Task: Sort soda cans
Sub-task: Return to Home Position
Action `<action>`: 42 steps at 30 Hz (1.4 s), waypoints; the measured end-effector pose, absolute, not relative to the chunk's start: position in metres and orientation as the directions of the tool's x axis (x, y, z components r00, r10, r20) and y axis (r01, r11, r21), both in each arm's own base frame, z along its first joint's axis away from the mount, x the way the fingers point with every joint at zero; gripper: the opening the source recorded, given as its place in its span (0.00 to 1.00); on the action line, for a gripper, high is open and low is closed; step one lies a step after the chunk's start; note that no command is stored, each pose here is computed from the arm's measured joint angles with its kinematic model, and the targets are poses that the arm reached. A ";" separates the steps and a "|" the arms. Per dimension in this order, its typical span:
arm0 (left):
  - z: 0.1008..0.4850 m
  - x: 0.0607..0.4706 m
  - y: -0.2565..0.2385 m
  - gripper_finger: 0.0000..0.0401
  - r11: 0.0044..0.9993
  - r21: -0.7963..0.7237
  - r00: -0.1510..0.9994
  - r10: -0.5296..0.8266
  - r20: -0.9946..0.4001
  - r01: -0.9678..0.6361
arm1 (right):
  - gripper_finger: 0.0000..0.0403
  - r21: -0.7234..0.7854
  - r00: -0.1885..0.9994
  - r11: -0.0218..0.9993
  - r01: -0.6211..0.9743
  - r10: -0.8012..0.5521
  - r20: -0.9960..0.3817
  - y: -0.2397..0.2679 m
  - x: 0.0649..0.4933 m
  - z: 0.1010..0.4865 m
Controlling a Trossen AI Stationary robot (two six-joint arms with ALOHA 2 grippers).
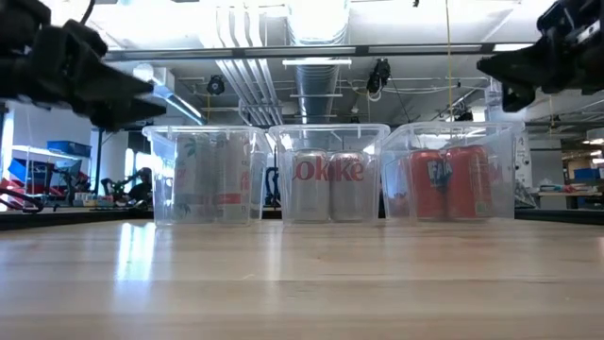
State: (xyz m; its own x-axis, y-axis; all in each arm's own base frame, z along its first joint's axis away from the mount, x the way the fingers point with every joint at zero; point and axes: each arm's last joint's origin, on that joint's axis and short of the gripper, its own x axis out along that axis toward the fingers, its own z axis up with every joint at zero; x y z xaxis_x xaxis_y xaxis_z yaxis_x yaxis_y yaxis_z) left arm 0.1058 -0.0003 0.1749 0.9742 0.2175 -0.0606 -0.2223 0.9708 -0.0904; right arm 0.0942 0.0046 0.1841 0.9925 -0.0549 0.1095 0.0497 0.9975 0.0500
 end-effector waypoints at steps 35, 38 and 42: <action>0.162 0.107 0.002 0.84 0.949 0.004 0.945 0.314 -0.090 -0.314 | 0.03 -0.063 1.000 0.998 0.011 -0.011 -0.003 0.006 0.100 0.167; 0.162 0.107 0.002 0.84 0.949 0.005 0.945 0.314 -0.090 -0.314 | 0.03 -0.062 1.000 0.998 0.011 -0.011 -0.003 0.006 0.100 0.167; 0.162 0.107 0.002 0.84 0.949 0.004 0.945 0.314 -0.091 -0.314 | 0.03 -0.061 1.000 0.998 0.011 -0.012 -0.003 0.006 0.100 0.167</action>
